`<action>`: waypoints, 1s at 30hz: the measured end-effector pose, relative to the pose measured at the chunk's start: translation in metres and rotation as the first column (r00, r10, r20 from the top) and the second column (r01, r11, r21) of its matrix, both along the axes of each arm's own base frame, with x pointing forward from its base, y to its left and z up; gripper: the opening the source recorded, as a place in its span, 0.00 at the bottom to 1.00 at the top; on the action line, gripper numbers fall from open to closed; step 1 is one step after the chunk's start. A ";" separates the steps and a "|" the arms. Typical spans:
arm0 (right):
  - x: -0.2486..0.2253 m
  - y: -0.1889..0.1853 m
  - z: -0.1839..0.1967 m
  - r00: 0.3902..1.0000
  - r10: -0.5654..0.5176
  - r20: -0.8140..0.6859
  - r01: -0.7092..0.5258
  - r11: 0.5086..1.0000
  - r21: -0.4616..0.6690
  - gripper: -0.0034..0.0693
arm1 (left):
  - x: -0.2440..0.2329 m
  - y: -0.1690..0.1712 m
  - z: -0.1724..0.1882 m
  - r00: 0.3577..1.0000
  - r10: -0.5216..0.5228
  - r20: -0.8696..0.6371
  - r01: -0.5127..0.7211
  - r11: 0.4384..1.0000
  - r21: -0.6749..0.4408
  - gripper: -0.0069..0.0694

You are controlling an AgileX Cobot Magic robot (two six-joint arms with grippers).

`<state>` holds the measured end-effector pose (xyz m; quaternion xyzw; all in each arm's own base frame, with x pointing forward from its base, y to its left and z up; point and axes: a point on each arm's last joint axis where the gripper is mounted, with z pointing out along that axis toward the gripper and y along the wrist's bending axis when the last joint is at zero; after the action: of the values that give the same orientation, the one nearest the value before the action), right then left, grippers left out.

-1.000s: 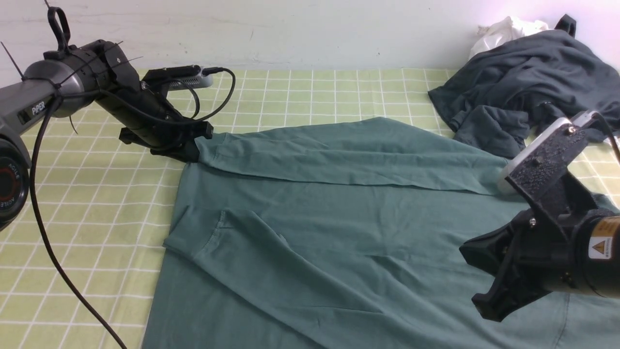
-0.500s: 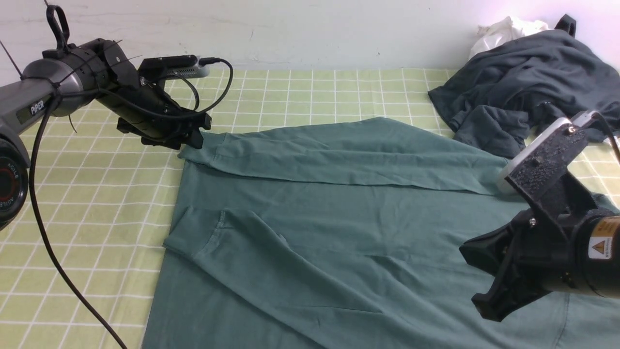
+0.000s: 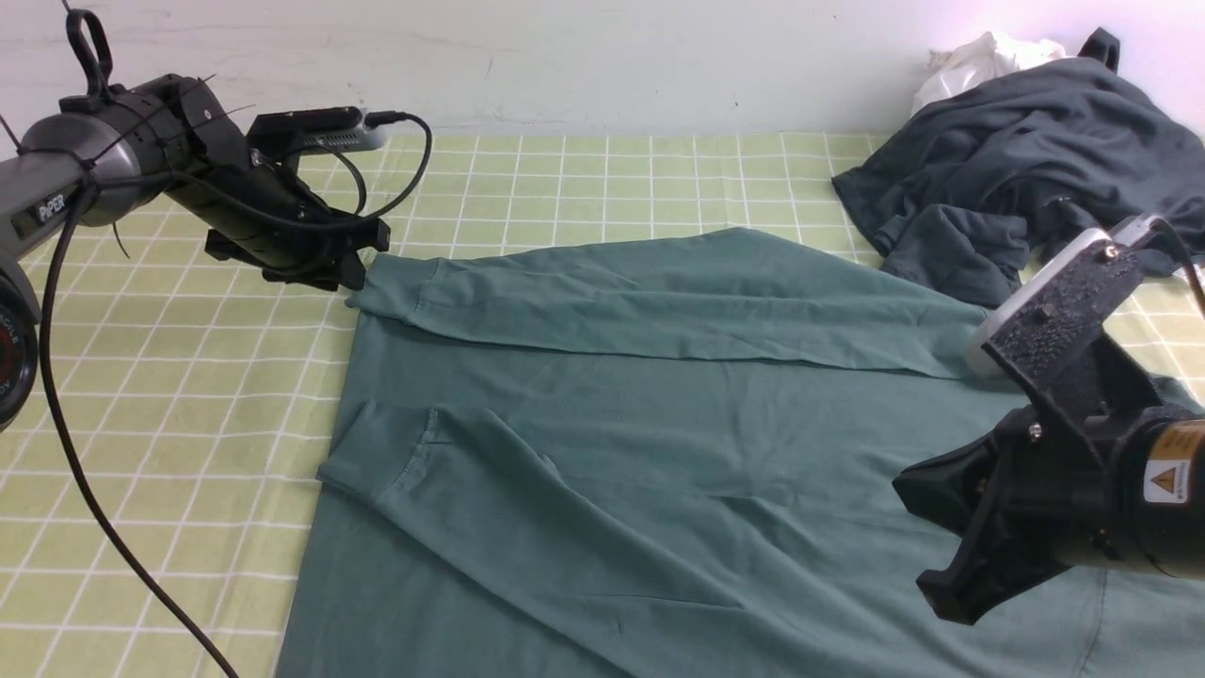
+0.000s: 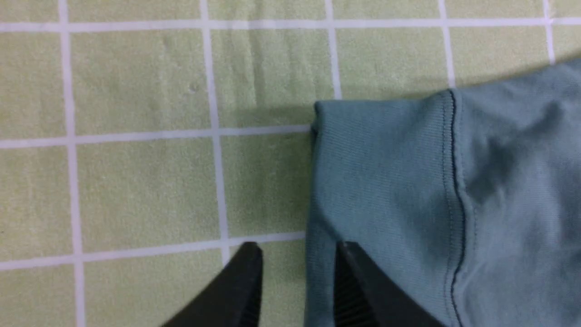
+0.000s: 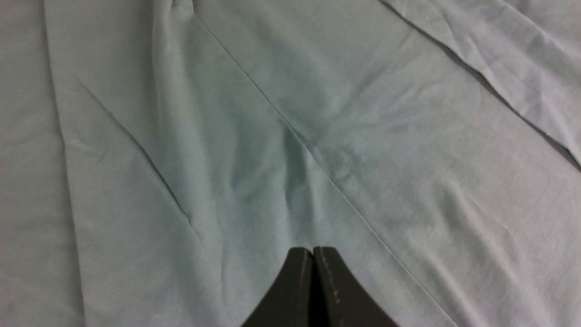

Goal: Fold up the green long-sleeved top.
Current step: Use the left arm to clamp the cuff farthest from it

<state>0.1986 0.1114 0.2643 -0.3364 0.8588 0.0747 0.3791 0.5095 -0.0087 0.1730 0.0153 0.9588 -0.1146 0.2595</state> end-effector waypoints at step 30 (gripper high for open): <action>0.000 0.000 0.000 1.000 0.000 0.000 0.000 1.000 0.000 0.03 | -0.010 -0.010 0.023 0.997 -0.071 -0.018 0.070 0.994 -0.090 0.12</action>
<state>0.1986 0.1114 0.2643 -0.3364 0.8588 0.0747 0.3791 0.4995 -0.0185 0.1963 0.0363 0.9544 -0.1664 0.2454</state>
